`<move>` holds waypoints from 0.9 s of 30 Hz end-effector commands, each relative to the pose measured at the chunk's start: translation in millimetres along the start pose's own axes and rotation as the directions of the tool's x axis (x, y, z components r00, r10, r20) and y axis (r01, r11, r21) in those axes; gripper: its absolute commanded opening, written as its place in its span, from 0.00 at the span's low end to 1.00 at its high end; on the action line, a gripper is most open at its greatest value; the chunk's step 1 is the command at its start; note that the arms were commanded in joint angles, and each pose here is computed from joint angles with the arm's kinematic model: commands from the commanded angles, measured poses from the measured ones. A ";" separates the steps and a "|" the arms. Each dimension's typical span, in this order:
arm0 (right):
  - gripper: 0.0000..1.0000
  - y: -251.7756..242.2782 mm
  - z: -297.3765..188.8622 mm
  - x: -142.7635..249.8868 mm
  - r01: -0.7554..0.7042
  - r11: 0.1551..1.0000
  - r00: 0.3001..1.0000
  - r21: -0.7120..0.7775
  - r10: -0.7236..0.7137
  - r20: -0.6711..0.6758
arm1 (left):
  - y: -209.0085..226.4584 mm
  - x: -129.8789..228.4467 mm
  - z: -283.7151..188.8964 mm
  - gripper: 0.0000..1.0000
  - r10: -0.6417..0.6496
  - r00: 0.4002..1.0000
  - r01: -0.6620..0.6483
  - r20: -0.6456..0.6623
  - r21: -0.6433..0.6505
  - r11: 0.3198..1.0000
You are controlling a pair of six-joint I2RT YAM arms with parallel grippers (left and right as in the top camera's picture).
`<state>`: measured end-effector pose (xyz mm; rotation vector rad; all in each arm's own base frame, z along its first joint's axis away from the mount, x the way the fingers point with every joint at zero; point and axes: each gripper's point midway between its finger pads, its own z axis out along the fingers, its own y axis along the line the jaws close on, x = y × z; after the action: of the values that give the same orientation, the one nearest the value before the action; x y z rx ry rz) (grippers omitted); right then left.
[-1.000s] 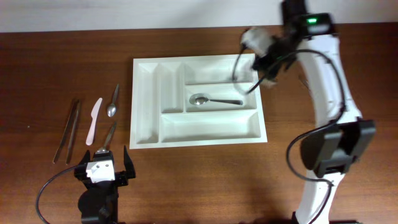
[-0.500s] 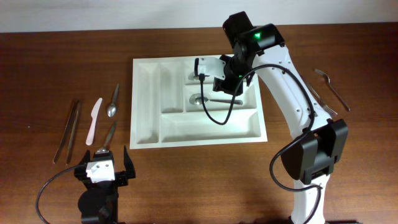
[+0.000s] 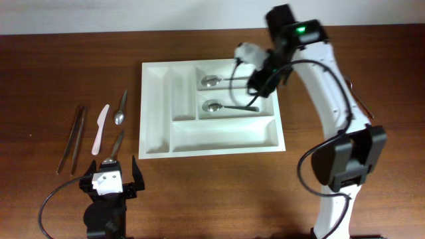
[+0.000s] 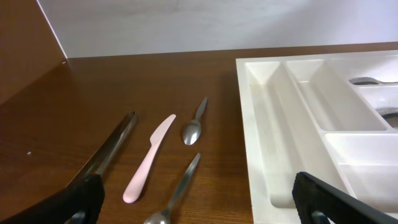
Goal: Pack container
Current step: 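Place the second spoon in the tray's upper compartment, then move the right gripper to the right-side knife and grasp it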
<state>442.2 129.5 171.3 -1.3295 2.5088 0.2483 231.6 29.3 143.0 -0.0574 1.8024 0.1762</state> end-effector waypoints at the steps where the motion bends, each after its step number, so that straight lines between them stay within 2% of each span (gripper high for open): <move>1: 0.77 -52.7 -24.1 45.2 -0.241 0.957 0.966 0.161 0.252 -0.052 | -0.5 0.4 0.3 0.99 0.015 1.000 -0.015 0.003 0.004 1.000; 2: 0.78 -69.1 -31.2 68.6 -0.289 0.935 0.947 0.205 0.310 -0.079 | -0.5 0.4 0.3 0.99 0.015 1.000 -0.015 0.003 0.004 1.000; 6: 0.82 -98.4 -45.5 113.7 -0.368 0.888 0.906 0.276 0.409 -0.107 | -0.5 0.4 0.3 0.99 0.015 1.000 -0.015 0.003 0.004 1.000; 11: 0.84 -135.5 -56.9 176.7 -0.497 0.808 0.834 0.318 0.545 -0.081 | -0.5 0.4 0.3 0.99 0.015 1.000 -0.015 0.003 0.004 1.000; 17: 0.84 -155.0 -45.4 235.1 -0.596 0.739 0.758 0.315 0.647 -0.085 | -0.5 0.4 0.3 0.99 0.015 1.000 -0.015 0.003 0.004 1.000; 22: 0.82 -161.8 -20.4 266.9 -0.649 0.706 0.714 0.283 0.694 -0.091 | -0.5 0.4 0.3 0.99 0.015 1.000 -0.015 0.003 0.004 1.000; 25: 0.82 -159.1 2.8 274.0 -0.661 0.714 0.713 0.231 0.694 -0.101 | -0.5 0.4 0.3 0.99 0.015 1.000 -0.015 0.003 0.004 1.000; 27: 0.74 -152.5 21.7 274.3 -0.643 0.745 0.736 0.177 0.665 -0.124 | -0.5 0.4 0.3 0.99 0.015 1.000 -0.015 0.003 0.004 1.000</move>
<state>428.1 -178.4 78.3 -0.2976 3.0023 -0.0123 231.6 29.3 143.0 -0.0574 1.8024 0.1762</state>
